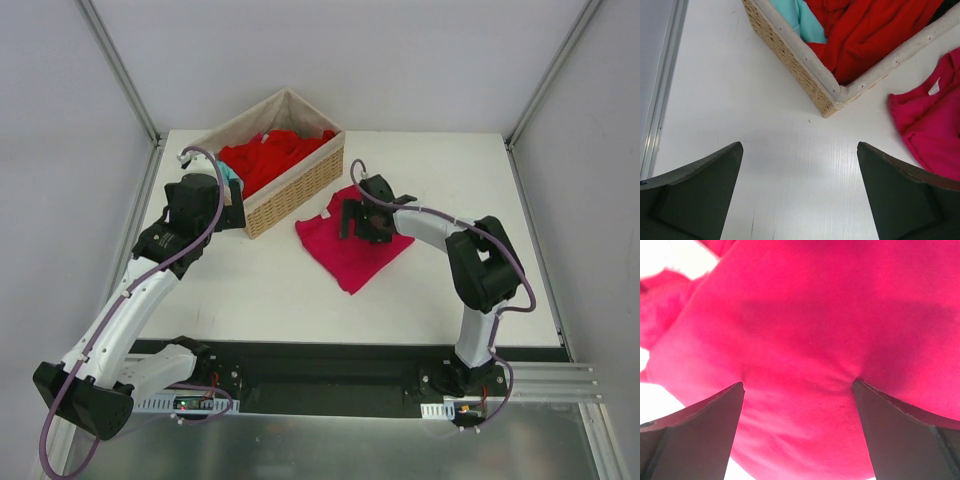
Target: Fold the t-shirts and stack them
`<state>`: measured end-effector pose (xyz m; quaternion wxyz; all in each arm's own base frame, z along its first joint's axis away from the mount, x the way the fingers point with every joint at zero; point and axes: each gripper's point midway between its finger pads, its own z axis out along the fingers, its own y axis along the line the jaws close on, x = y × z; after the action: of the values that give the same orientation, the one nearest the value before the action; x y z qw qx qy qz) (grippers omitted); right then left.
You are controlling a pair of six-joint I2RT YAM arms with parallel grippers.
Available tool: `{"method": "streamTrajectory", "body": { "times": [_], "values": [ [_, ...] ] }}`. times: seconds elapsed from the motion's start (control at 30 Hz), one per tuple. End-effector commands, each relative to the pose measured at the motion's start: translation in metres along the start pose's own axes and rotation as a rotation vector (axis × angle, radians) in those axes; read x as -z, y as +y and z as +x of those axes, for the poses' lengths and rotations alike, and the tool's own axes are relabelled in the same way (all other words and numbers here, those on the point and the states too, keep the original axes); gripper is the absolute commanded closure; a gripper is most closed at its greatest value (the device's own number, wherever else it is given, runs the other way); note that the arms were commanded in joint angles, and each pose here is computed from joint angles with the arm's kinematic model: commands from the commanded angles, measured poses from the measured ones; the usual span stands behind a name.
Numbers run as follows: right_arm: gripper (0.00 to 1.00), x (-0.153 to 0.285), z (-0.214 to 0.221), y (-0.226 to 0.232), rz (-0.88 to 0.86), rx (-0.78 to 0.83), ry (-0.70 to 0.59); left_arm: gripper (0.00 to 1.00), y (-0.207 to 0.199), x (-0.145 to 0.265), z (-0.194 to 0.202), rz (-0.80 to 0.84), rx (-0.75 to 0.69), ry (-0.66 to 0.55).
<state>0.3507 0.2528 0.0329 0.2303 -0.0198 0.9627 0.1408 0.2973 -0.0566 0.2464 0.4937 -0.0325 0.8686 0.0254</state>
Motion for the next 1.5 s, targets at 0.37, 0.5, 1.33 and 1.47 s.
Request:
{"method": "streamTrajectory", "body": {
  "times": [0.37,0.5,1.33,1.47],
  "values": [
    [0.04,0.009,-0.032,-0.122,0.208,-0.195,0.106,0.01,-0.003,-0.005,-0.004,-0.015,-0.021,0.003],
    [0.04,0.012,-0.069,-0.147,0.231,-0.252,0.075,0.01,-0.002,-0.005,-0.006,-0.015,-0.026,0.0],
    [0.04,0.006,-0.213,-0.319,0.299,-0.577,-0.143,0.01,-0.009,-0.009,-0.015,0.006,-0.049,-0.003],
    [0.04,0.022,-0.225,-0.35,0.293,-0.62,-0.207,0.01,-0.012,-0.014,-0.016,0.005,-0.045,0.002]
  ]
}}
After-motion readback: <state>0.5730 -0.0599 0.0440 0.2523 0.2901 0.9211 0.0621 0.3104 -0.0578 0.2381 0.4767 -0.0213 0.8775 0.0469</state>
